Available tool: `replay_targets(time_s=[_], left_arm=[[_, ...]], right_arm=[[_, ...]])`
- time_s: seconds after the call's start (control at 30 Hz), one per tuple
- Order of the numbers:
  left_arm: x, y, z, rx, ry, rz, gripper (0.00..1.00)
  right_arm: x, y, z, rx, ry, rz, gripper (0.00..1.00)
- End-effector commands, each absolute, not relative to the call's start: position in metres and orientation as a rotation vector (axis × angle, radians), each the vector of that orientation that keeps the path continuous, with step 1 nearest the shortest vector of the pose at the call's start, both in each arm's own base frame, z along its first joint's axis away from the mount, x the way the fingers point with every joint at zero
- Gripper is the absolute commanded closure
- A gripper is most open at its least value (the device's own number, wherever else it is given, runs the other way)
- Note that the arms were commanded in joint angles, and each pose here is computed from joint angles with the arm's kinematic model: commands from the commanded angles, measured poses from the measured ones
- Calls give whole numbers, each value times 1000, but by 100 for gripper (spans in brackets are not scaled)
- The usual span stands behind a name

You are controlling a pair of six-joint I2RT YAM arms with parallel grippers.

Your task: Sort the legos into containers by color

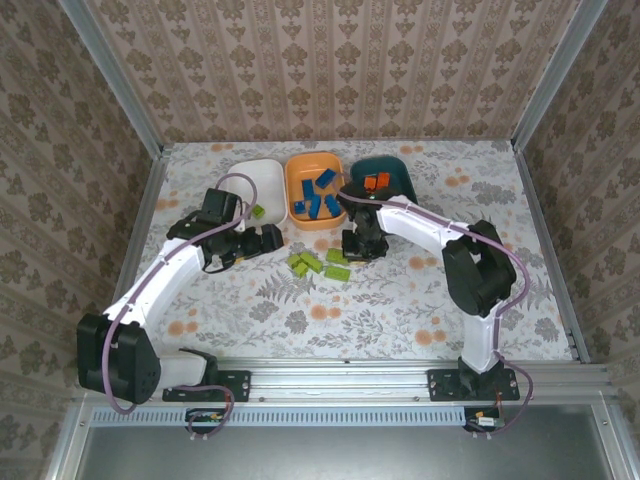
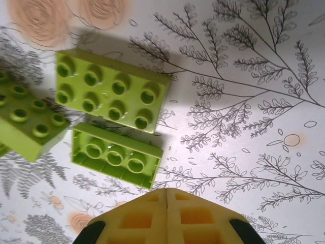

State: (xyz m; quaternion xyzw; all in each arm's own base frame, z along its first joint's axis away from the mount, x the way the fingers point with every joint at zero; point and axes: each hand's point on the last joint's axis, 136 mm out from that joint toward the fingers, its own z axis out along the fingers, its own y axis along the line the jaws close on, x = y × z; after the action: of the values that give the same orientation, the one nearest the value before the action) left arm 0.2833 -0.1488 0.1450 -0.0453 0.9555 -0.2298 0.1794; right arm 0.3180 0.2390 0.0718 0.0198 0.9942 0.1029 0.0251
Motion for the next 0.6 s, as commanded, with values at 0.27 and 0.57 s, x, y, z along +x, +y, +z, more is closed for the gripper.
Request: replay_targets(time_s=[0.27, 0.57], left_arm=[[285, -150, 149, -102, 2692, -659, 0], [280, -145, 152, -96, 2695, -640, 0]], right_arm=[[299, 244, 54, -110, 3182, 315, 31], [329, 267, 52, 92, 3174, 331, 8]])
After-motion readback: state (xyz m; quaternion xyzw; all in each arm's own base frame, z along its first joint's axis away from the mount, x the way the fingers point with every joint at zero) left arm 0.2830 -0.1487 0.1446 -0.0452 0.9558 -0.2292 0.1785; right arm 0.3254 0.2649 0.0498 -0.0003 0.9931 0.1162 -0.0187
